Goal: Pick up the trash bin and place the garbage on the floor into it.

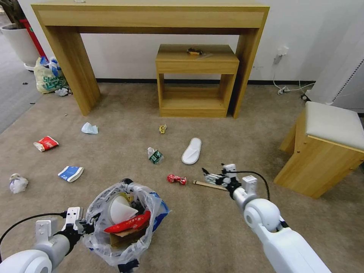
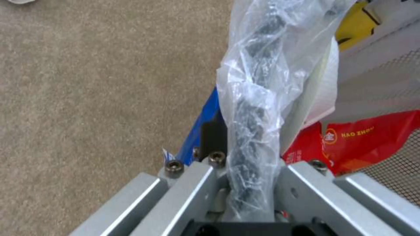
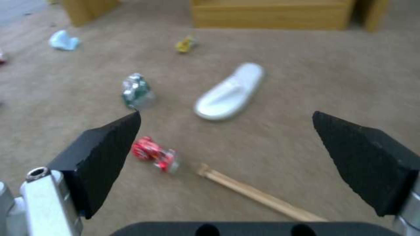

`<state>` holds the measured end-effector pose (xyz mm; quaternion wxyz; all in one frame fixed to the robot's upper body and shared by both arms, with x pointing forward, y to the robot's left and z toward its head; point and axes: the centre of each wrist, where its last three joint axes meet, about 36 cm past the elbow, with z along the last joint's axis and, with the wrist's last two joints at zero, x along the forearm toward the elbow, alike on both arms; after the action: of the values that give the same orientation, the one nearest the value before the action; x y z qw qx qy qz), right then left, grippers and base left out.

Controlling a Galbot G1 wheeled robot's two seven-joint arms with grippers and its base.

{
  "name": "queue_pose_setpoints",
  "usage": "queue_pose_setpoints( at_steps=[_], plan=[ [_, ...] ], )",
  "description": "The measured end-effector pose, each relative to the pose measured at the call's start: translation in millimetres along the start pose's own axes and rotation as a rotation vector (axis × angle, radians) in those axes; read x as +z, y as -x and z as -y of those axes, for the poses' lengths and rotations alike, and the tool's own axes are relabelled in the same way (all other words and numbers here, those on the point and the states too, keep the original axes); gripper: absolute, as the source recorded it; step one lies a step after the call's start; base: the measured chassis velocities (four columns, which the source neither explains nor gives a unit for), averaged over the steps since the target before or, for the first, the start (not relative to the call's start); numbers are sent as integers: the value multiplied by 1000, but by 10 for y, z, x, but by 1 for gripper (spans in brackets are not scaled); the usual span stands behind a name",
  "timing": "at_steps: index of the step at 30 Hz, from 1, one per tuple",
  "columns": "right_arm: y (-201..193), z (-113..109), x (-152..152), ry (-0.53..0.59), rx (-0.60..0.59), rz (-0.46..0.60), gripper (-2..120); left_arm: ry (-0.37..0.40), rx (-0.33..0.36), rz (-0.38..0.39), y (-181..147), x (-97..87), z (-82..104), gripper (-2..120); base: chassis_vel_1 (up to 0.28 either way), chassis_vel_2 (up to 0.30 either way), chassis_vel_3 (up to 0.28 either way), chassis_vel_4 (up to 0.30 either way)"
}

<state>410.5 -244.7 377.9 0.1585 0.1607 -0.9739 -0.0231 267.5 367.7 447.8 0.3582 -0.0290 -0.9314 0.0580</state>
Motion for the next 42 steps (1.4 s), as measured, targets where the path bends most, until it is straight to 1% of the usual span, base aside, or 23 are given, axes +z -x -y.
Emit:
queue_pose_setpoints(
  at_steps=[2,3,6,8,20,42],
  plan=[
    [-220,134,148,24,48,-8,100,4,5,-6,-8,18,2,0,0,0,0,0],
    [-220,134,148,24,48,-8,100,4,5,-6,-8,18,2,0,0,0,0,0],
    [-400,240,275,23,74,8,100,8,5,-9,-13,24,-8,0,0,0,0,0],
    [-445,255,294,26,85,14,100,9,5,-10,-13,24,-8,0,0,0,0,0],
    [-598,219,331,38,127,41,100,20,13,-5,-78,23,50,0,-7,5,2,-4],
    [-696,172,366,30,133,46,100,33,23,3,-134,2,110,0,-105,99,103,-104]
  ],
)
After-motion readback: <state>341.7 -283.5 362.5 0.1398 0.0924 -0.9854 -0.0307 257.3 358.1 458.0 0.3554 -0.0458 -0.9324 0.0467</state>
